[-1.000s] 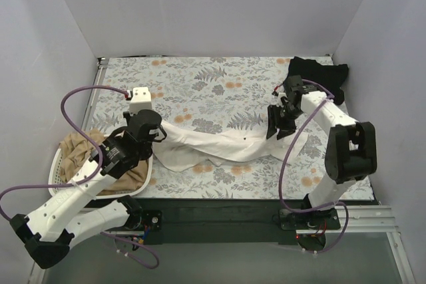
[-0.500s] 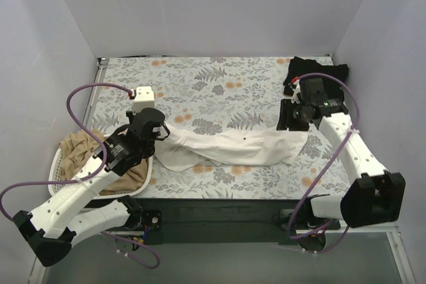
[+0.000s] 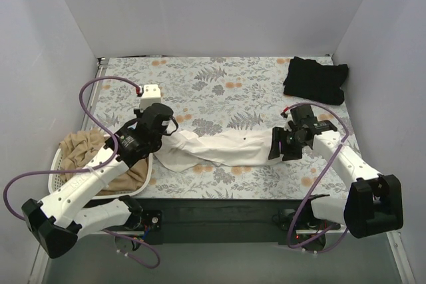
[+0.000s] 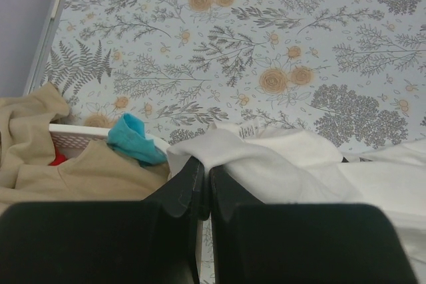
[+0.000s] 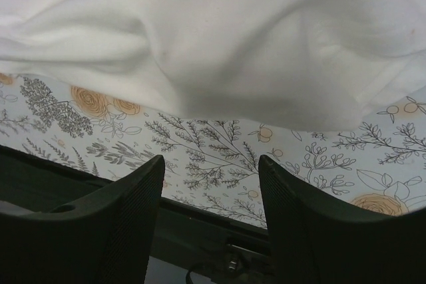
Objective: Fold and stack the t-shirts
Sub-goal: Flatten the tshirt out
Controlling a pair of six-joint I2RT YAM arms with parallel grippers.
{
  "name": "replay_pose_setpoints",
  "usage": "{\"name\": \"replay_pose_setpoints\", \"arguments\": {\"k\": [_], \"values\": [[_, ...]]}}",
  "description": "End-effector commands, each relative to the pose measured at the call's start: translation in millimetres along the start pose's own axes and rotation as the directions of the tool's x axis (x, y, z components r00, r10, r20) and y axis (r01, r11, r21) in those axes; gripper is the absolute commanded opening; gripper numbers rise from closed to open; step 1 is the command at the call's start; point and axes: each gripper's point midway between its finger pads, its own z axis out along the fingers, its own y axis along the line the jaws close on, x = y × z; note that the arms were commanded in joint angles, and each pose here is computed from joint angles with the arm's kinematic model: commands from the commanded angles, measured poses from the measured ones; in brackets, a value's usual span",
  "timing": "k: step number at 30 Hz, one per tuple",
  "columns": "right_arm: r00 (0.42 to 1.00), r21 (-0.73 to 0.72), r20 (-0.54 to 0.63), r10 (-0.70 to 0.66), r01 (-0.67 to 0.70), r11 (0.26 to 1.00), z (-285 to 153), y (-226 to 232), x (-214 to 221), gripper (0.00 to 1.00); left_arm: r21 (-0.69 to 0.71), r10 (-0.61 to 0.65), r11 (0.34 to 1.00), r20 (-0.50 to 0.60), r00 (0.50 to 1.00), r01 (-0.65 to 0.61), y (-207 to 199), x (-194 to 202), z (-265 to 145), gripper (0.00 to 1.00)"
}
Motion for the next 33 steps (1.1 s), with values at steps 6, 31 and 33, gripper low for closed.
{"name": "replay_pose_setpoints", "arguments": {"k": [6,31,33], "values": [[0.998,0.01,0.001,0.064,-0.064,0.998,35,-7,4,0.66,0.039,-0.097,0.995,0.022,0.995,0.096,-10,-25,-2,0.0],[0.985,0.015,0.172,-0.033,0.03,0.999,-66,23,-37,0.01,0.24,-0.316,0.937,0.28,0.906,0.253,38,-109,-80,0.0],[0.989,-0.018,0.147,-0.023,0.026,0.999,-76,29,-22,0.01,0.267,-0.345,0.926,0.303,0.888,0.268,49,-112,-93,0.0]]}}
